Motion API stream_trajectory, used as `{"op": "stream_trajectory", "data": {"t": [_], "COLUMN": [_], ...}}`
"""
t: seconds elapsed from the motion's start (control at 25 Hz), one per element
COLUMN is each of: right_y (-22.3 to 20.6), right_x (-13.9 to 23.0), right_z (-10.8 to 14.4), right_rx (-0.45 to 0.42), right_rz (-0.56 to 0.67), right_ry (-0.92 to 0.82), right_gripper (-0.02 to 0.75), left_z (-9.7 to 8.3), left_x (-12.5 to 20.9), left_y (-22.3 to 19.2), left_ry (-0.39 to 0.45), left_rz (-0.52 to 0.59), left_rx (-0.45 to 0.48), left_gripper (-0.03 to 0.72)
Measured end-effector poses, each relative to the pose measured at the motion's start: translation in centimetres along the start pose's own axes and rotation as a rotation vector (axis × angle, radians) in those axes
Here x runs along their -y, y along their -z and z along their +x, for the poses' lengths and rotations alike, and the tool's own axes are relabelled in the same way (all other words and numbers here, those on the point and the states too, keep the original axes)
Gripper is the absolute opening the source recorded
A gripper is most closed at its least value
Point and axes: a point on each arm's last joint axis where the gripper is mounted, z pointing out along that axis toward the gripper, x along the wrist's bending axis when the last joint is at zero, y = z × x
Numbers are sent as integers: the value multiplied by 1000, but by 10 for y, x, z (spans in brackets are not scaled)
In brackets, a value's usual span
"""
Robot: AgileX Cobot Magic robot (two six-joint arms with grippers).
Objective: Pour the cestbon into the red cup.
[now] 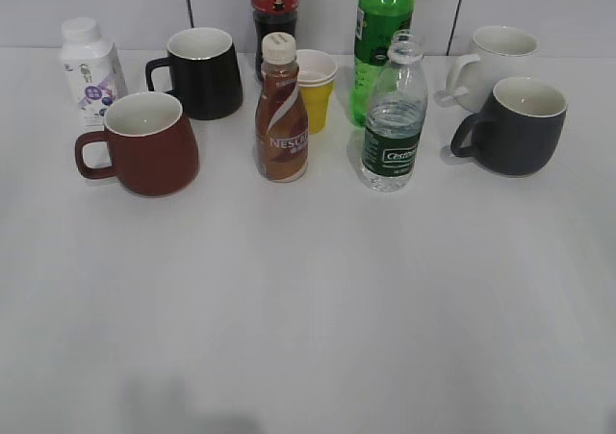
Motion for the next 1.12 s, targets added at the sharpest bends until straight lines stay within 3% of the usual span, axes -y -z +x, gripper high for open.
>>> {"op": "stream_trajectory", "data": {"t": [1.12], "right_y": [0], "right_x": [0], "right_z": [0], "right_rx": [0], "right_rz": [0], "right_ry": [0], "right_gripper": [501], "left_z": [0], "left_x": [0], "left_y": [0], "left_ry": [0], "left_rz": [0], "left_rx": [0], "left_gripper": [216]}}
